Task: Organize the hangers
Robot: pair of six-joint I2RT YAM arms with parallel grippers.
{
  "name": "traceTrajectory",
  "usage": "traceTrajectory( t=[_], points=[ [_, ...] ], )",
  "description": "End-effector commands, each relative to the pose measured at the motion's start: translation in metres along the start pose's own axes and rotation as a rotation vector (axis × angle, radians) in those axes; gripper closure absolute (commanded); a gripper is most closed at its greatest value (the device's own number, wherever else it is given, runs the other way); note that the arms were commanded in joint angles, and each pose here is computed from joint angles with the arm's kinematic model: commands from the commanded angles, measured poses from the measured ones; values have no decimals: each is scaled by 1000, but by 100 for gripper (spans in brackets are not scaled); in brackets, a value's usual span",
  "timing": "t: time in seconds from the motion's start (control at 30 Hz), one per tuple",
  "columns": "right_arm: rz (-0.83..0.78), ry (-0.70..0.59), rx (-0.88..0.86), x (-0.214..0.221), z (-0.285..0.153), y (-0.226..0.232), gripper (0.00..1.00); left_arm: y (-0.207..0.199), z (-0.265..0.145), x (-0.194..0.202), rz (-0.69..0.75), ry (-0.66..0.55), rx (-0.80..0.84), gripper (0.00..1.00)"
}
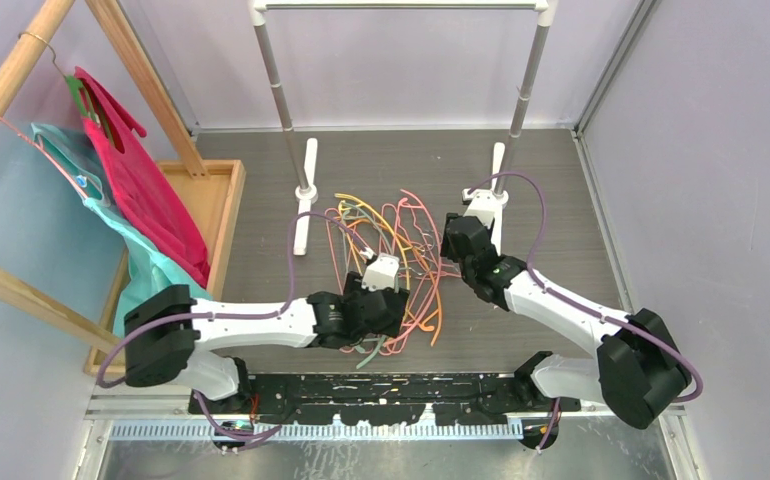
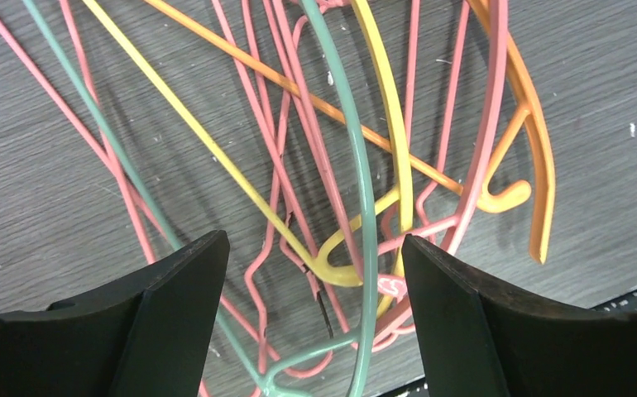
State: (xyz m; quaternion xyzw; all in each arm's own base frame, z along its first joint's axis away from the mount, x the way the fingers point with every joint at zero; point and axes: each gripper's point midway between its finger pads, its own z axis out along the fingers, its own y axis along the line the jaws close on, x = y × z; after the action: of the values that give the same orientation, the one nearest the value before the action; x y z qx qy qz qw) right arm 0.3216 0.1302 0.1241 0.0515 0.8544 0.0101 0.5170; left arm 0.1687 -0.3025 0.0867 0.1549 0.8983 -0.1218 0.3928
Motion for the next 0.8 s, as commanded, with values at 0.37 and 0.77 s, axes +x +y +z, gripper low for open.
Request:
traceTrajectory(
  t=[0.37,0.77],
  points=[
    [55,-18,4,-4,7,-7,44,-9,20,-8,-37,-22,-79,31],
    [64,-21,2,-3,7,-11,44,-12,37,10,-30,13,-101,47]
  ],
)
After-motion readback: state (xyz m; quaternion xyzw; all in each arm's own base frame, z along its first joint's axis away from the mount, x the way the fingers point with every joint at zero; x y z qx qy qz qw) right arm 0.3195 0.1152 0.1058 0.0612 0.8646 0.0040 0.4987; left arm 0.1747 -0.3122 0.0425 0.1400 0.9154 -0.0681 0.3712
